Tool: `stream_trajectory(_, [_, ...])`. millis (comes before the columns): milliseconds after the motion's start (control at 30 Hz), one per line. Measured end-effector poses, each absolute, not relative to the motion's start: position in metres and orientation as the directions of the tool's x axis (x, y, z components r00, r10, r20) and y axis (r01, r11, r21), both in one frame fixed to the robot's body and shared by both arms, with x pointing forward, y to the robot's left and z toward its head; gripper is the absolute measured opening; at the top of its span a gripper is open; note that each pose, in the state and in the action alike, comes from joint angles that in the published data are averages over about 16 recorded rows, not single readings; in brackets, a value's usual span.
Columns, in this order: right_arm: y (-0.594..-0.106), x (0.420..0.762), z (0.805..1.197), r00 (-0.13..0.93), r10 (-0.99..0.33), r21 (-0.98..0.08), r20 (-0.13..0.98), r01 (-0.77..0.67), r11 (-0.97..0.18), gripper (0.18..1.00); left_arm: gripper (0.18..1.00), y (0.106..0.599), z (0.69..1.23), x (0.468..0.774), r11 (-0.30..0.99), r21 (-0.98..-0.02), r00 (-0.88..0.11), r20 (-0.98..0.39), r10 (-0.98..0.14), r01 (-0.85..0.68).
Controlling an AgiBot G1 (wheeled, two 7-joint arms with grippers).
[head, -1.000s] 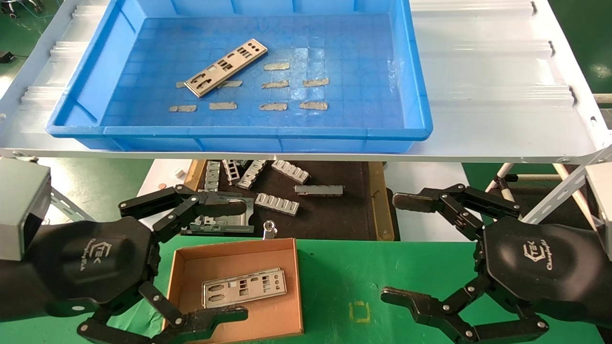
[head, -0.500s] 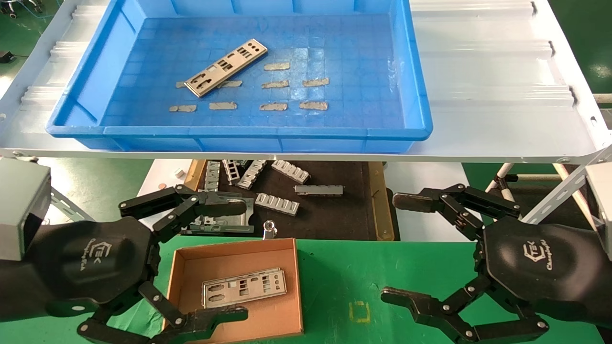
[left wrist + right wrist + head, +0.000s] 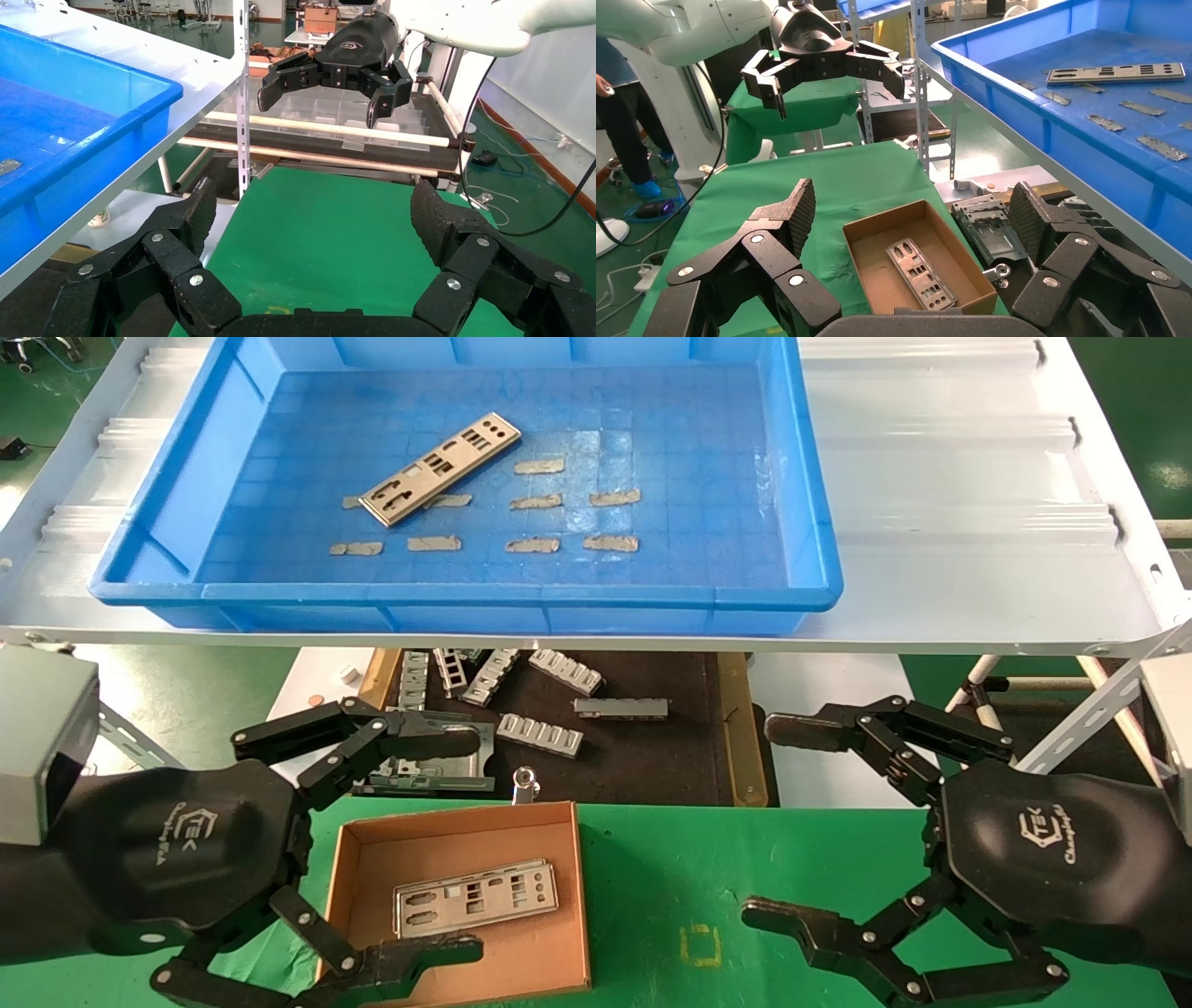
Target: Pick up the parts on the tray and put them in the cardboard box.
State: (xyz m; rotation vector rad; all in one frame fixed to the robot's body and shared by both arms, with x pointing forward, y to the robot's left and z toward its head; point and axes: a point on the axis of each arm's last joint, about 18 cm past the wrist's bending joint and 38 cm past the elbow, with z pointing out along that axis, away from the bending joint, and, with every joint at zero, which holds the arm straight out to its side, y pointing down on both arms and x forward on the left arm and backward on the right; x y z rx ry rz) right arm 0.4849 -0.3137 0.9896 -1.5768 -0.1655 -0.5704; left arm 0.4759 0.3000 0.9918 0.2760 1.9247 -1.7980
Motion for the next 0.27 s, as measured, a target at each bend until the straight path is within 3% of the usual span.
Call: stream_trajectory(267, [-0.3137, 0.4849, 0.9896, 0.862, -0.234, -0.893, 0.45, 0.439, -0.103, 1.001, 1.001, 0.3, 0.9918, 0.4759, 0.113, -0.879, -0.86, -0.477, -0.179, 0.464])
